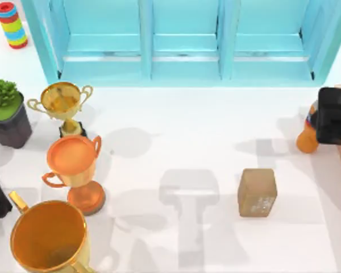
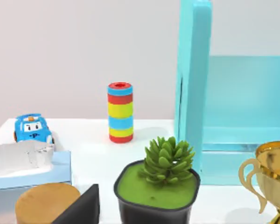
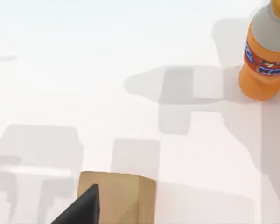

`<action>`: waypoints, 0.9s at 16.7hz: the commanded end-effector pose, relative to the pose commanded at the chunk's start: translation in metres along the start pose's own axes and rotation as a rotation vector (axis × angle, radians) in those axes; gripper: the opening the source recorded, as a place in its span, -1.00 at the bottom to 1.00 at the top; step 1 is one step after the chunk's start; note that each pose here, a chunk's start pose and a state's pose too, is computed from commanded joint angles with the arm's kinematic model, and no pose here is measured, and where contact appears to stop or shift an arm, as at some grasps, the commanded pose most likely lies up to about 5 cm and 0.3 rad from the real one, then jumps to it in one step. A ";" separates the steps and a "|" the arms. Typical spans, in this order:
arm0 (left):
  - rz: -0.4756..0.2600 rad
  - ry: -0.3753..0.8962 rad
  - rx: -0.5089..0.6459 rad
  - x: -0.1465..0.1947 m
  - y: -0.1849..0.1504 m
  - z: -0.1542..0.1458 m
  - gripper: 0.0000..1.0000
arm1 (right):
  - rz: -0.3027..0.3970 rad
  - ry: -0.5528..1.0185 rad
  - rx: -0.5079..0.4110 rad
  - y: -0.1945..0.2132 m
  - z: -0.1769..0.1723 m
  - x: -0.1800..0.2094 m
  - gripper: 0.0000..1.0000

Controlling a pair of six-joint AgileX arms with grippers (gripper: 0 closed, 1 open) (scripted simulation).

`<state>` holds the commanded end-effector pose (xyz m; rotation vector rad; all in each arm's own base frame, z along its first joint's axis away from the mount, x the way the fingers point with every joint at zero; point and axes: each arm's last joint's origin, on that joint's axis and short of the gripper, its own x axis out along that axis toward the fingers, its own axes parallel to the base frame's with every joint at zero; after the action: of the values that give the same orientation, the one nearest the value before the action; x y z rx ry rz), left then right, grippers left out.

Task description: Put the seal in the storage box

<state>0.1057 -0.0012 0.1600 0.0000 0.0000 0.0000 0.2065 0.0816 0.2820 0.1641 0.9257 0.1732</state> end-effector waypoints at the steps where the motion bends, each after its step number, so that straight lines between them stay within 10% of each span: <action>1: 0.000 0.000 0.000 0.000 0.000 0.000 1.00 | -0.011 0.068 0.004 0.011 0.010 0.008 1.00; 8: 0.000 0.000 0.000 0.000 0.000 0.000 1.00 | -0.175 0.533 0.011 0.078 0.029 0.094 1.00; 15: 0.000 0.000 0.000 0.000 0.000 0.000 1.00 | -0.233 0.638 0.018 0.097 0.027 0.112 1.00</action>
<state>0.1057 -0.0012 0.1600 0.0000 0.0000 0.0000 0.2869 0.1982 0.2319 0.0117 1.5725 -0.0041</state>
